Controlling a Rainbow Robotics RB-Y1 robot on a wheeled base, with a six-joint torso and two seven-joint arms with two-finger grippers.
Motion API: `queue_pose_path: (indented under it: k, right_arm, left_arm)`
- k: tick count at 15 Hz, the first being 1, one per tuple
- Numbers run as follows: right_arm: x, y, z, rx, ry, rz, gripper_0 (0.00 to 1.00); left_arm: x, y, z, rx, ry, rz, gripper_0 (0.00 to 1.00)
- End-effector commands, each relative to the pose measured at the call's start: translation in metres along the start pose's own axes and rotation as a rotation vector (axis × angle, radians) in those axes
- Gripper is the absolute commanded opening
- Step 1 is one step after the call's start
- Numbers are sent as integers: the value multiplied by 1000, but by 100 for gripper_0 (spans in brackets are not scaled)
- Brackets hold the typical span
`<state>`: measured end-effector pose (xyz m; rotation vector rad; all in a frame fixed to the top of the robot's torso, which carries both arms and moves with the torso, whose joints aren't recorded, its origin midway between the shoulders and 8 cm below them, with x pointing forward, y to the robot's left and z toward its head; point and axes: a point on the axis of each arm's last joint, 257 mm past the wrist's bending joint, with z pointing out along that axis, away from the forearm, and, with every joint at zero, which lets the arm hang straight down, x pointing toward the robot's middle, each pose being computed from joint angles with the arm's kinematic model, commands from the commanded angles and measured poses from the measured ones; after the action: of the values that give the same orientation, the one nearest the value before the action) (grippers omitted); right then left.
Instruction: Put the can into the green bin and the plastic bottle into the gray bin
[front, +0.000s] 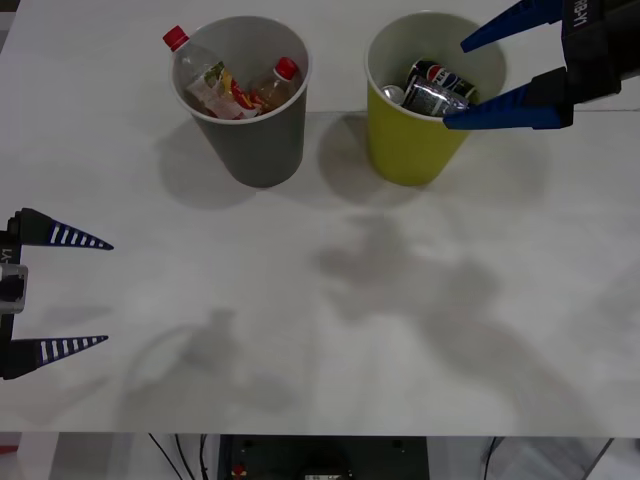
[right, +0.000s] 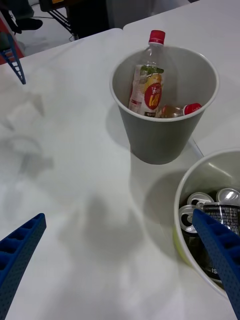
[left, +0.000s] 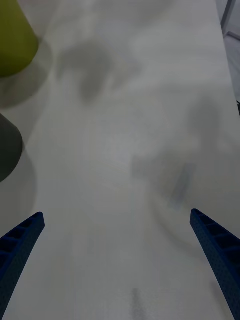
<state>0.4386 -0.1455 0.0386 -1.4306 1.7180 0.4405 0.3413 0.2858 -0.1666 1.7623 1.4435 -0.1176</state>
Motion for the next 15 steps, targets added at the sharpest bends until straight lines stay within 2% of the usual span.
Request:
queue_pose_path:
  k: [1,4,6,8,15]
  right_arm:
    - [37,8,-13,-2,-2,-49,100]
    - [84,24,-24,10,39,-109,100]
    - [113,40,-27,6,60,-128,100]
    - [136,51,-31,24,72,-163,100]
    - [196,90,-33,30,40,-186,100]
  left_arm:
    - [0,0,0,0,0,0,100]
    - [0,0,0,0,0,0,100]
    - [0,0,0,0,0,0,100]
    - [0,0,0,0,0,0,100]
    - [0,0,0,0,0,0,100]
